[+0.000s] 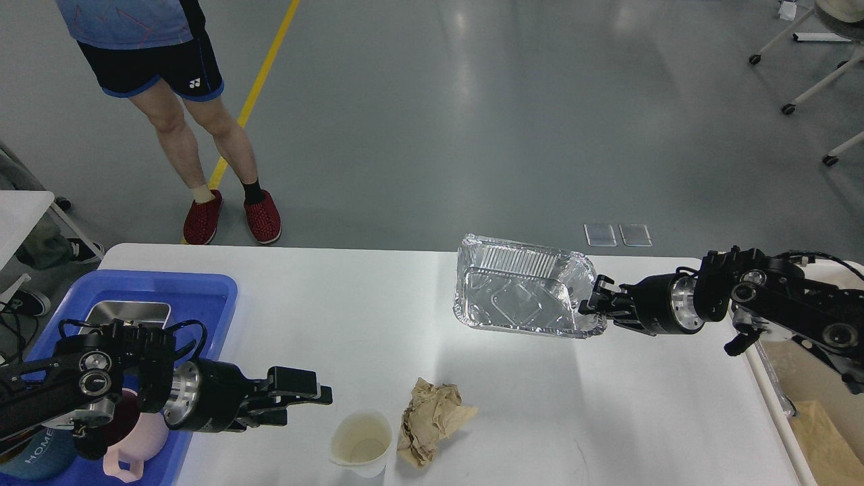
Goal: Tidy desktop
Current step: 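Reach the left gripper toward the paper cup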
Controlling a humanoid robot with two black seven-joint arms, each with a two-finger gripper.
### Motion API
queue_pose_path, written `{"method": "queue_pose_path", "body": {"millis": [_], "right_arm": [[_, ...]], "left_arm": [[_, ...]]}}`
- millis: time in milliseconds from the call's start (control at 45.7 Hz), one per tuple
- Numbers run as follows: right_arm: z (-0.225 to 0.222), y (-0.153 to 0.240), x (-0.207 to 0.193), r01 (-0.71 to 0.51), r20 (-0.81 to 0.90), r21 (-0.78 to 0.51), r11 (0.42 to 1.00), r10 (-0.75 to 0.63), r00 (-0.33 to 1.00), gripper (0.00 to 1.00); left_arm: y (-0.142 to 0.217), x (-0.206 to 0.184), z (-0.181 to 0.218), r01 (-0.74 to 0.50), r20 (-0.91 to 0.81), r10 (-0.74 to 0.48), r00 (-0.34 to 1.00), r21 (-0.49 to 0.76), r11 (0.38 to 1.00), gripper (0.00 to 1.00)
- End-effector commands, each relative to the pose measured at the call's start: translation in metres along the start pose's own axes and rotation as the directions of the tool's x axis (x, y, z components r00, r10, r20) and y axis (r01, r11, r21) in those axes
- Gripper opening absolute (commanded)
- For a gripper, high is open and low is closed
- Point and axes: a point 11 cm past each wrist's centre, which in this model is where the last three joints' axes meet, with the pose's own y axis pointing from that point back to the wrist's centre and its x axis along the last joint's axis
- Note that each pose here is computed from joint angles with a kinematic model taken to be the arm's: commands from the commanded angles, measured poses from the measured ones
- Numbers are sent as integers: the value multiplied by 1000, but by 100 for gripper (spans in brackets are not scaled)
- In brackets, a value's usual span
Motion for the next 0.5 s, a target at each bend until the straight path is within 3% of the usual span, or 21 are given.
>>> {"method": "queue_pose_path", "body": {"millis": [0,482], "right_arm": [[0,0,0,0,0,0,1000,0,1000,0],[0,2,2,-8,20,19,1000,8,1000,0]], "left_arm": [[-7,-3,-1,17,3,-17,1000,11,1000,93],[-34,-15,10,49,26,-48,998,-8,999,87]]}}
